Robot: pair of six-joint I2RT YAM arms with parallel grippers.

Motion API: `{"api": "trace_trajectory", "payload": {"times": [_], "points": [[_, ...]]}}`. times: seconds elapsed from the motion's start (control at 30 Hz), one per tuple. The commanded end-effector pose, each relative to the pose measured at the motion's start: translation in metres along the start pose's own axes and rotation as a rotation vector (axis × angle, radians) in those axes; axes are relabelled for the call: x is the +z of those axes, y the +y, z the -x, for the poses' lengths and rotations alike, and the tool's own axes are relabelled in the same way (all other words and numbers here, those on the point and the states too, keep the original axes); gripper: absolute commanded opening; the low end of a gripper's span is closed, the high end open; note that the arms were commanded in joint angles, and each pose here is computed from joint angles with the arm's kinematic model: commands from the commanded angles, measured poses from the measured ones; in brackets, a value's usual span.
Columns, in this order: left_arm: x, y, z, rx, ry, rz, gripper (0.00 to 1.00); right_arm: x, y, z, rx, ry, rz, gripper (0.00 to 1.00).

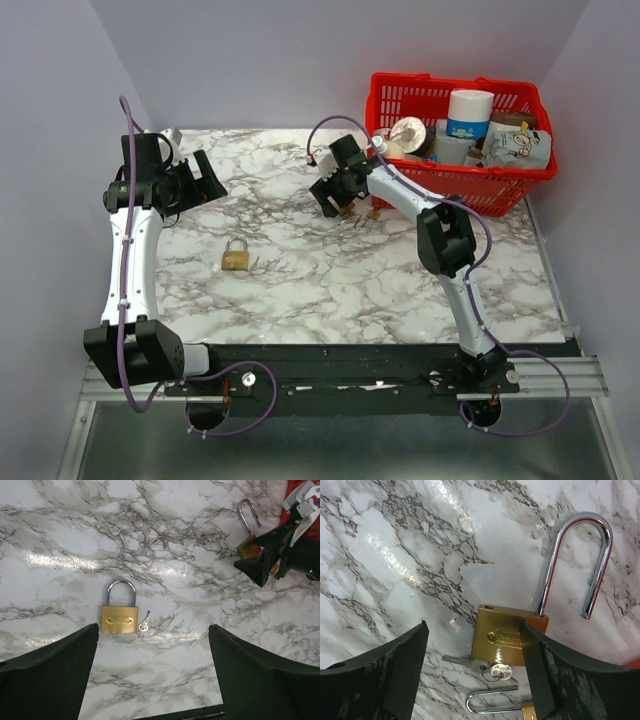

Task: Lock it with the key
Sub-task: Adjust the lock at the center of the board.

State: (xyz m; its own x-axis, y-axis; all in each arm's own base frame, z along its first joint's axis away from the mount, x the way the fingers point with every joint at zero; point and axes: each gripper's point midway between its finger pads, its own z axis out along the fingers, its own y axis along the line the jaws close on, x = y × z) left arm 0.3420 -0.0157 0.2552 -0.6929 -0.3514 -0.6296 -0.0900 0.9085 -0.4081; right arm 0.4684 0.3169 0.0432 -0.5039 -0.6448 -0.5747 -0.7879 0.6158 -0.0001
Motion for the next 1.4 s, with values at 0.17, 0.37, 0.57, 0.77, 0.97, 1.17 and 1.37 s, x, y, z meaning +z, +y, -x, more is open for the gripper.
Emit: {"api": "trace_trajectory", "payload": {"times": [0.17, 0.37, 0.57, 0.77, 0.97, 1.17, 1.37], "points": [[-0.002, -0.007, 0.005, -0.027, 0.005, -0.040, 0.99, -0.013, -0.014, -0.010, 0.049, 0.040, -0.121, 0.96], [-0.002, -0.008, 0.005, -0.033, 0.003, -0.048, 0.99, -0.020, -0.021, -0.002, 0.032, 0.004, -0.168, 1.00], [-0.003, -0.009, 0.004, -0.032, 0.005, -0.051, 0.99, -0.005, -0.016, -0.016, 0.061, 0.062, -0.099, 1.00], [-0.002, -0.009, 0.004, -0.040, 0.008, -0.054, 0.99, 0.003, -0.006, -0.021, 0.074, 0.090, -0.035, 0.98], [-0.002, -0.011, 0.004, -0.042, 0.011, -0.062, 0.99, 0.005, -0.007, -0.024, 0.076, 0.108, -0.033, 0.92], [-0.001, -0.008, 0.003, -0.046, 0.014, -0.060, 0.99, 0.006, 0.006, -0.029, 0.056, 0.126, 0.039, 0.98], [0.001, -0.008, 0.003, -0.047, 0.019, -0.062, 0.99, 0.006, 0.026, -0.035, 0.028, 0.126, 0.139, 0.94]]}}
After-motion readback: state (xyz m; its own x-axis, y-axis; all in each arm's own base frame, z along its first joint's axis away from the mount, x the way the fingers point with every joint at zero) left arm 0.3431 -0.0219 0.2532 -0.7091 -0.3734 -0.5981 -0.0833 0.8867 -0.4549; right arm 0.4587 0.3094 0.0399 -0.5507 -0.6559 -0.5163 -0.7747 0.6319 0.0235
